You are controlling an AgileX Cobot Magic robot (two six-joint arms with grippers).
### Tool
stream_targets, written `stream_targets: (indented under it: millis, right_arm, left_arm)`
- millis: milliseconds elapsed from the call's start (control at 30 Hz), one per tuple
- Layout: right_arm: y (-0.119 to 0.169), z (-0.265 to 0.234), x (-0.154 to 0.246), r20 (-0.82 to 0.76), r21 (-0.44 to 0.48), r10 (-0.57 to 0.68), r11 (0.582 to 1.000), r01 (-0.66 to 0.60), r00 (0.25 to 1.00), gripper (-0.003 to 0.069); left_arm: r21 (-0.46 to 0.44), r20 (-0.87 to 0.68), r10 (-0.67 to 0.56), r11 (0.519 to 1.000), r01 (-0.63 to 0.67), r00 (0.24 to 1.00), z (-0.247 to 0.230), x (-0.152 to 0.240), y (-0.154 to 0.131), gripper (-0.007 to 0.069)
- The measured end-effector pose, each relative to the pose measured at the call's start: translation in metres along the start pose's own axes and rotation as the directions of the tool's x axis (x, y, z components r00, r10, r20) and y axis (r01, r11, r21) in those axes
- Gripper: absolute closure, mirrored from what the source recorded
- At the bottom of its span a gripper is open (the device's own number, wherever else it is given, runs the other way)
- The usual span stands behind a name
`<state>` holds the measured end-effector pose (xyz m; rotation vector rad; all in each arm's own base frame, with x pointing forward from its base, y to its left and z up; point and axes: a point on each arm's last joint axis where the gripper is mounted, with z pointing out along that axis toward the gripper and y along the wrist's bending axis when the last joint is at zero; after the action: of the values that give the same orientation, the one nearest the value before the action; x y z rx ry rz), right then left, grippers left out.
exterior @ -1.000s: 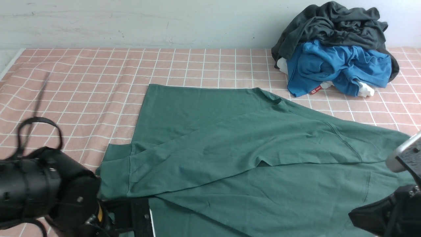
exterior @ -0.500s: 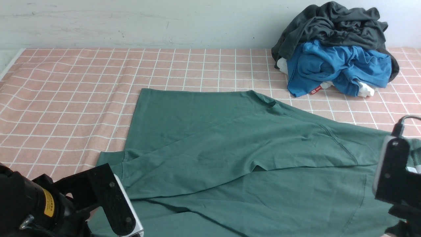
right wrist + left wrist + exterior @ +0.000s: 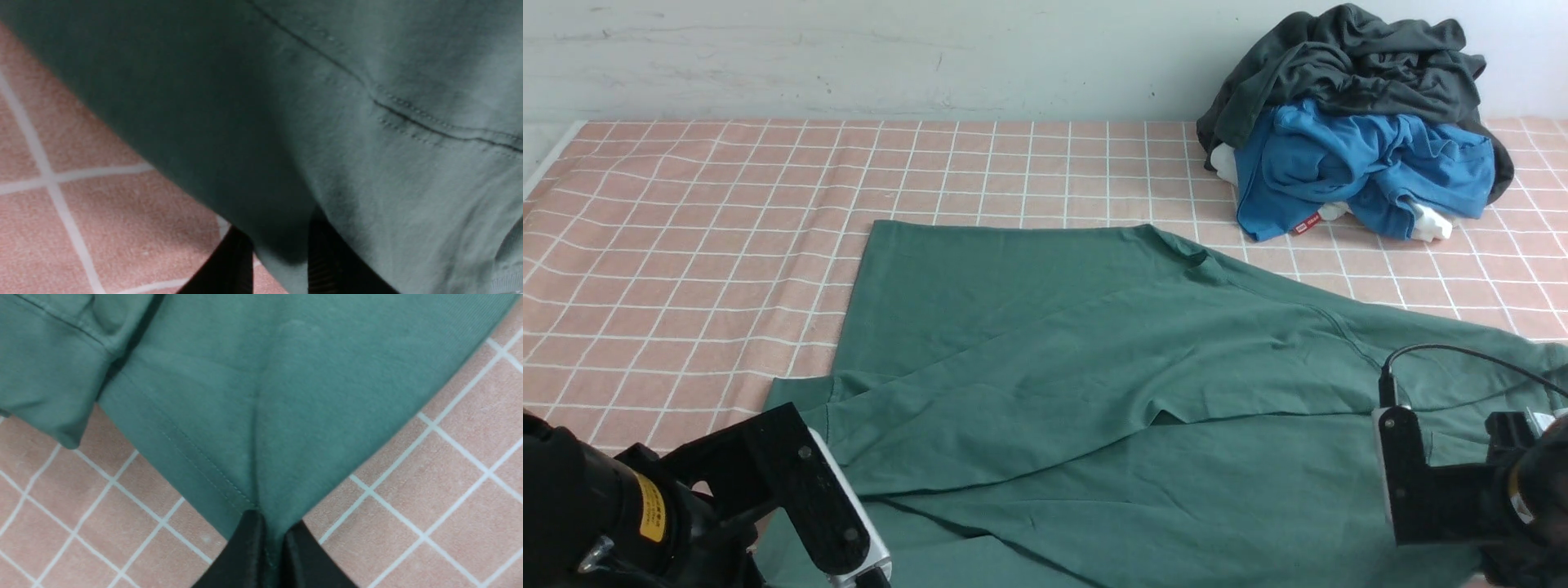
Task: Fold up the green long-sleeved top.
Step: Use both arms simultaneously to clamp the lower edge of the clothing fabric, then use both arms to drag the lower edge of the fabric forward and fold it over the upper edge
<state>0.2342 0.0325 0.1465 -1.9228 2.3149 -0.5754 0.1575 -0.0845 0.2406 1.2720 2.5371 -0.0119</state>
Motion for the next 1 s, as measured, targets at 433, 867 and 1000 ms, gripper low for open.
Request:
stream_targets:
  millis: [433,867,1000]
  right_arm:
    - [-0.020,-0.061,0.017,0.108,0.185,0.354,0.911,-0.368,0.929,0.0657]
    - [-0.150,-0.044,-0.010,0.388,0.234,0.551,0.716,-0.657,0.739,0.0657]
    - [-0.188,-0.006,-0.019,0.365,0.205,0.626,0.668,-0.716,0.689,0.0657]
  left_arm:
    - [0.017,-0.044,-0.316,0.948,0.317,0.948,-0.013,-0.003,0.010,0.0609]
    - [-0.048,0.181,-0.598,0.787,0.615,0.781,0.009,-0.100,0.182,0.0609]
    - [-0.059,0.204,-0.593,0.787,0.615,0.779,0.057,-0.143,0.234,0.0609]
